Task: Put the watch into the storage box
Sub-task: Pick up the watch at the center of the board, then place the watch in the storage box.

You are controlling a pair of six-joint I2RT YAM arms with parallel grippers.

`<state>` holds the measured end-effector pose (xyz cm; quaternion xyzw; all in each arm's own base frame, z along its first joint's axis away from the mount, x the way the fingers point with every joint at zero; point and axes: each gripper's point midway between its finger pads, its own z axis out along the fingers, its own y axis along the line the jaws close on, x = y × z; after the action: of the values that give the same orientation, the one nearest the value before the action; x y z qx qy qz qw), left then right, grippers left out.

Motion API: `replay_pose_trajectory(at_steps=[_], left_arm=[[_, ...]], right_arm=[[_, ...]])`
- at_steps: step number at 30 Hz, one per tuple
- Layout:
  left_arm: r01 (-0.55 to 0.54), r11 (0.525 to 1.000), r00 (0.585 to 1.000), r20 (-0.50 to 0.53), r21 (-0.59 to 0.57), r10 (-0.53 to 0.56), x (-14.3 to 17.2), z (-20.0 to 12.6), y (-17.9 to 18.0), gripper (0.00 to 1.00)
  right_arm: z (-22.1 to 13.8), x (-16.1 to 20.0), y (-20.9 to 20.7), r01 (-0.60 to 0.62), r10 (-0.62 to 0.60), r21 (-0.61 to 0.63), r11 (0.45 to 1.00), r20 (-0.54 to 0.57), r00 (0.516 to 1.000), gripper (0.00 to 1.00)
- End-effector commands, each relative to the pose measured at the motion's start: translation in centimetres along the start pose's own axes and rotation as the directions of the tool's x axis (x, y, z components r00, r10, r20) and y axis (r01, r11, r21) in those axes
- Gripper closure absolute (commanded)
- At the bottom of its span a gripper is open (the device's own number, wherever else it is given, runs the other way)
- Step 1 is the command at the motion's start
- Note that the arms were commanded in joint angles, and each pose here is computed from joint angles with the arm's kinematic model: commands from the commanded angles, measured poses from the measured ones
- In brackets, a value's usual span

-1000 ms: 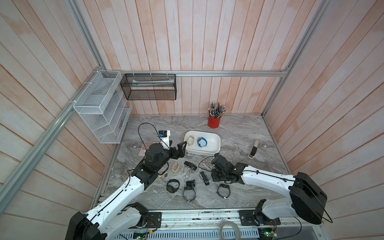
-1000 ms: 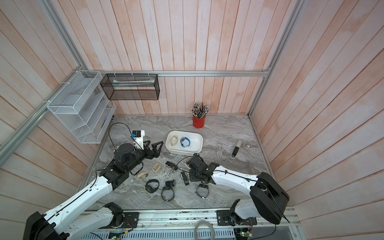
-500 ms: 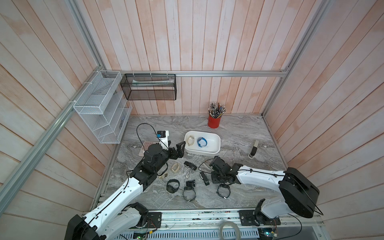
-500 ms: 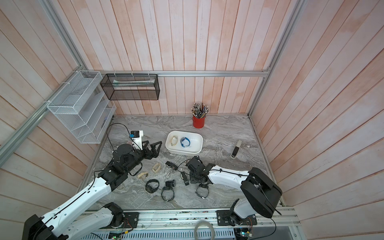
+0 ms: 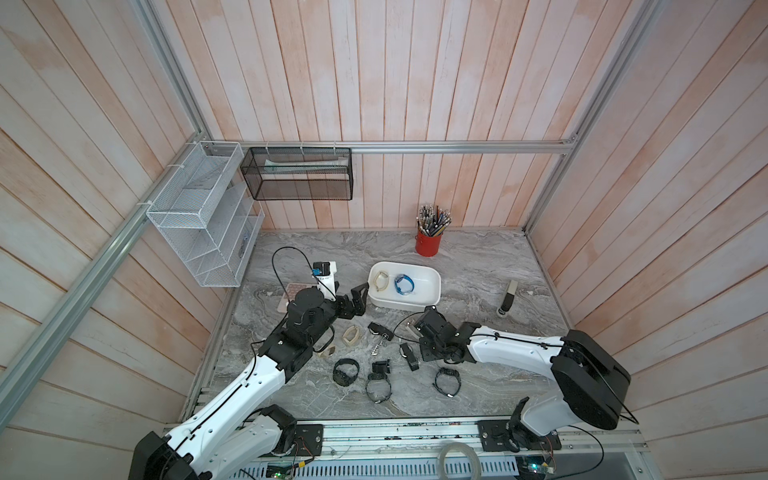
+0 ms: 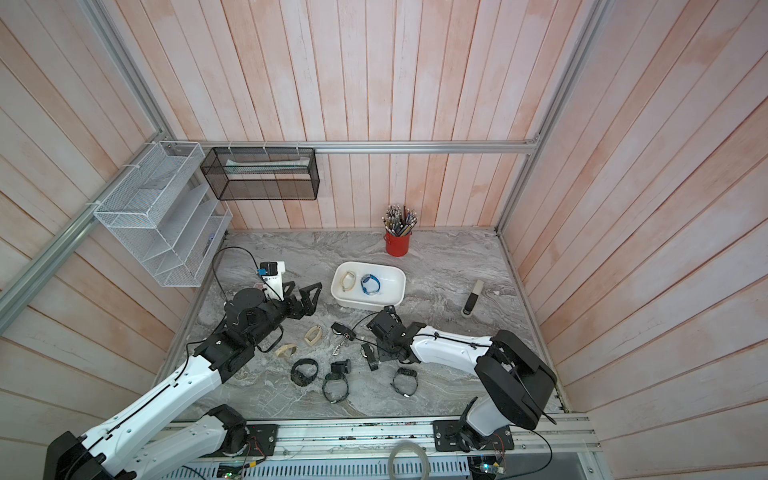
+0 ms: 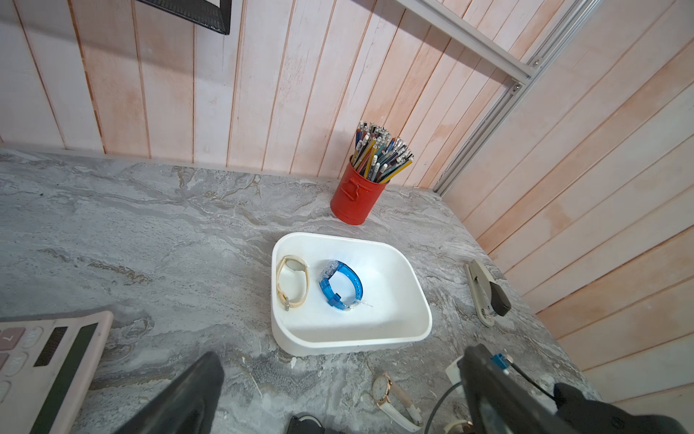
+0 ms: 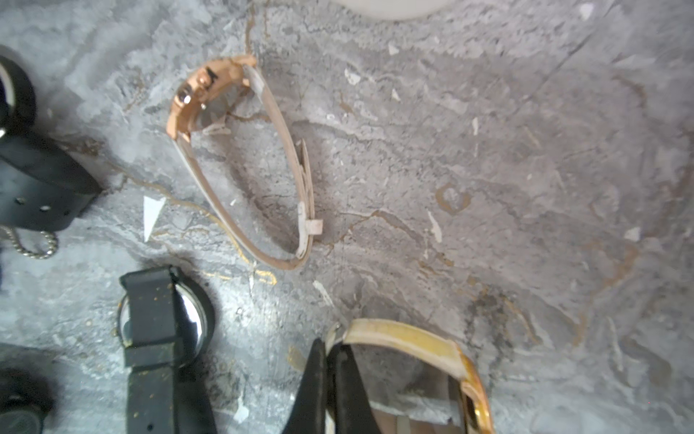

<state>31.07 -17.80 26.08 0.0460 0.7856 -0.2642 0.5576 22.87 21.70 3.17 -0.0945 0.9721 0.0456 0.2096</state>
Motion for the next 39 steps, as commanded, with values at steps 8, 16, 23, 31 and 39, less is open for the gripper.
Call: replay_pose_trajectory(at_steps=[8,16,23,31,39], left_arm=[[-0.017,1.000,1.000,-0.002,-0.018,0.017,0.4,-0.2,0.6,0.00],[-0.007,0.999,1.000,0.001,-0.034,0.007,0.8,-0.6,1.1,0.00],[-0.006,0.999,1.000,-0.009,-0.052,0.006,1.1,-1.2,1.5,0.00],[0.007,0.997,1.000,-0.005,-0.077,-0.007,1.3,-2.1,2.1,0.01],[0.019,0.997,1.000,-0.006,-0.079,-0.019,1.4,-2.5,2.2,0.00]], right_arm=[[-5.3,-4.9,-1.8,0.012,-0.021,0.058,0.998,0.150,0.988,1.00],[-9.2,-12.1,-2.8,-0.001,-0.008,0.026,1.000,0.353,0.936,1.00],[-8.8,-17.6,-2.1,0.026,-0.012,-0.030,0.999,0.400,0.916,1.00],[-5.3,-20.5,-0.9,0.056,-0.042,-0.026,0.998,0.388,0.921,1.00],[-1.0,-21.5,-0.7,0.086,-0.070,-0.030,0.996,0.342,0.937,1.00]])
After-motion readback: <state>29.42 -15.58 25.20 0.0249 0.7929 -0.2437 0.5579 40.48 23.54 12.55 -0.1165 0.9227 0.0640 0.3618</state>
